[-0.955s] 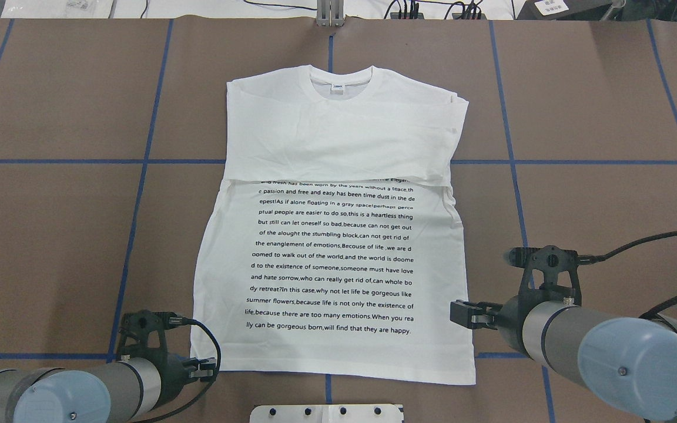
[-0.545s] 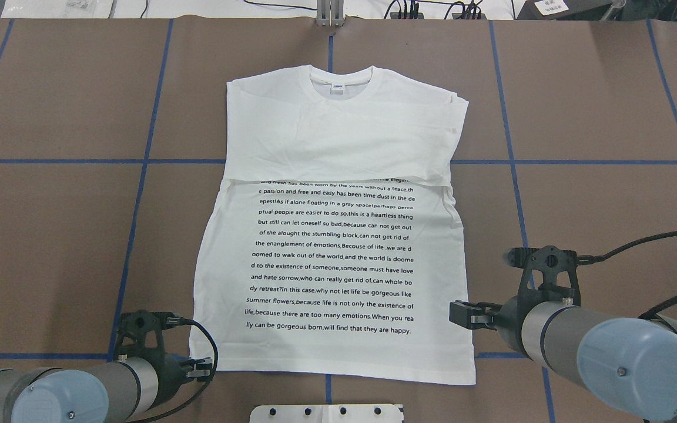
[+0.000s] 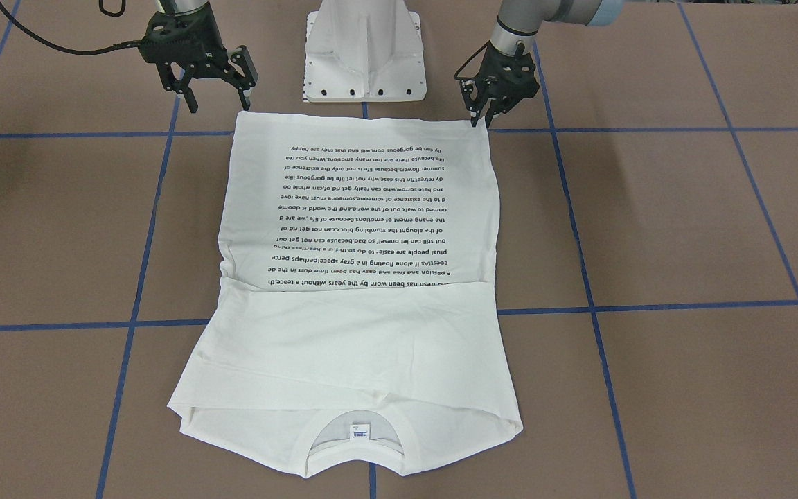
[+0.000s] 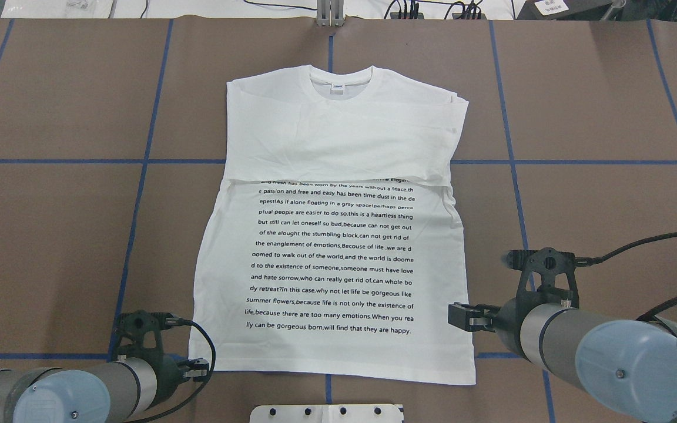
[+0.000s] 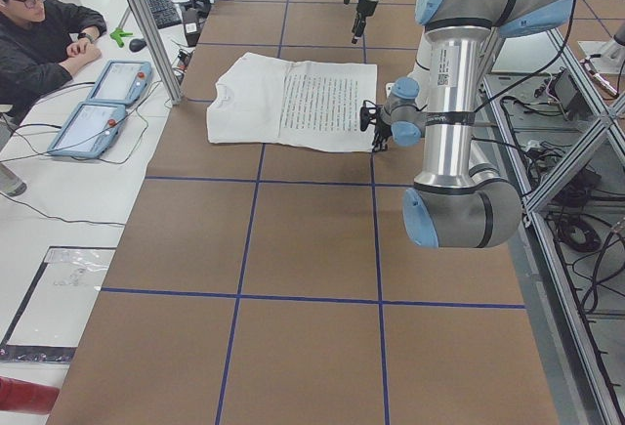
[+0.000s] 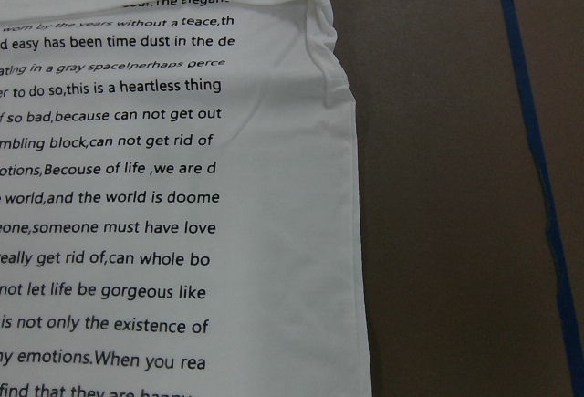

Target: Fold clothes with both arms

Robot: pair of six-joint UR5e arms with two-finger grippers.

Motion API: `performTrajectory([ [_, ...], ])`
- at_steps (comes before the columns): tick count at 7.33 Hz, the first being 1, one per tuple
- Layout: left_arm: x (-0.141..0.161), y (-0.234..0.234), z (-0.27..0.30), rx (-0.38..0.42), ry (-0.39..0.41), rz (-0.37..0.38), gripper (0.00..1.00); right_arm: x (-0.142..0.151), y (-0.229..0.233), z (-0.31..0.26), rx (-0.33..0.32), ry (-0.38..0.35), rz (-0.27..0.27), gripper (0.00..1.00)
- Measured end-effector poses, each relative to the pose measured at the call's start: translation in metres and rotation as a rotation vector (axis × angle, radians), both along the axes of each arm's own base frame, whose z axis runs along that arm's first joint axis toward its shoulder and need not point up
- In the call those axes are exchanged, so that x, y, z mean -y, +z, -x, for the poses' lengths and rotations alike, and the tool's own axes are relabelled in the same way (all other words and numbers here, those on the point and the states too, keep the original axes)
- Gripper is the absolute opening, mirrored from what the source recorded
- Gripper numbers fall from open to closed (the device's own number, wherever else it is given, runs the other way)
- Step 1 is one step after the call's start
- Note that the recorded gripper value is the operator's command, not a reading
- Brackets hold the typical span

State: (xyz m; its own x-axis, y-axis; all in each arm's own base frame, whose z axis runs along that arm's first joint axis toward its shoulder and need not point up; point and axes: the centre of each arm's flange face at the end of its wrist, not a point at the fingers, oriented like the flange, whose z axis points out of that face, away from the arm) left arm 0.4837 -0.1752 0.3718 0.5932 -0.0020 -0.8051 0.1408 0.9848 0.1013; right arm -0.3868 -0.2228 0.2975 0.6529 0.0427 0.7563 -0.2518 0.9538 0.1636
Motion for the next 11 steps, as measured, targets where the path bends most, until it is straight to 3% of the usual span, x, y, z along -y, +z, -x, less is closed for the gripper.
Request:
performTrajectory([
  [2, 0.000, 0.000, 0.000, 0.001, -0.001, 0.000, 0.00, -0.007, 0.002, 0.005, -0.007, 0.000, -0.011, 1.00],
  [3, 0.001, -0.004, 0.002, -0.006, -0.003, 0.000, 0.00, -0.017, 0.004, 0.012, -0.006, 0.015, -0.018, 0.90],
  [4, 0.002, -0.011, 0.005, -0.021, -0.004, -0.001, 0.00, -0.035, 0.006, 0.022, 0.001, 0.044, -0.019, 0.67],
  [5, 0.002, -0.019, 0.009, -0.039, -0.004, -0.001, 0.00, -0.056, 0.011, 0.035, 0.008, 0.077, -0.026, 0.62],
  [7, 0.002, -0.031, 0.013, -0.065, -0.006, -0.002, 0.00, -0.079, 0.031, 0.058, -0.017, 0.113, -0.049, 0.60],
  [11, 0.002, -0.039, 0.015, -0.083, -0.008, 0.003, 0.00, -0.092, 0.060, 0.082, -0.074, 0.118, -0.084, 0.56],
])
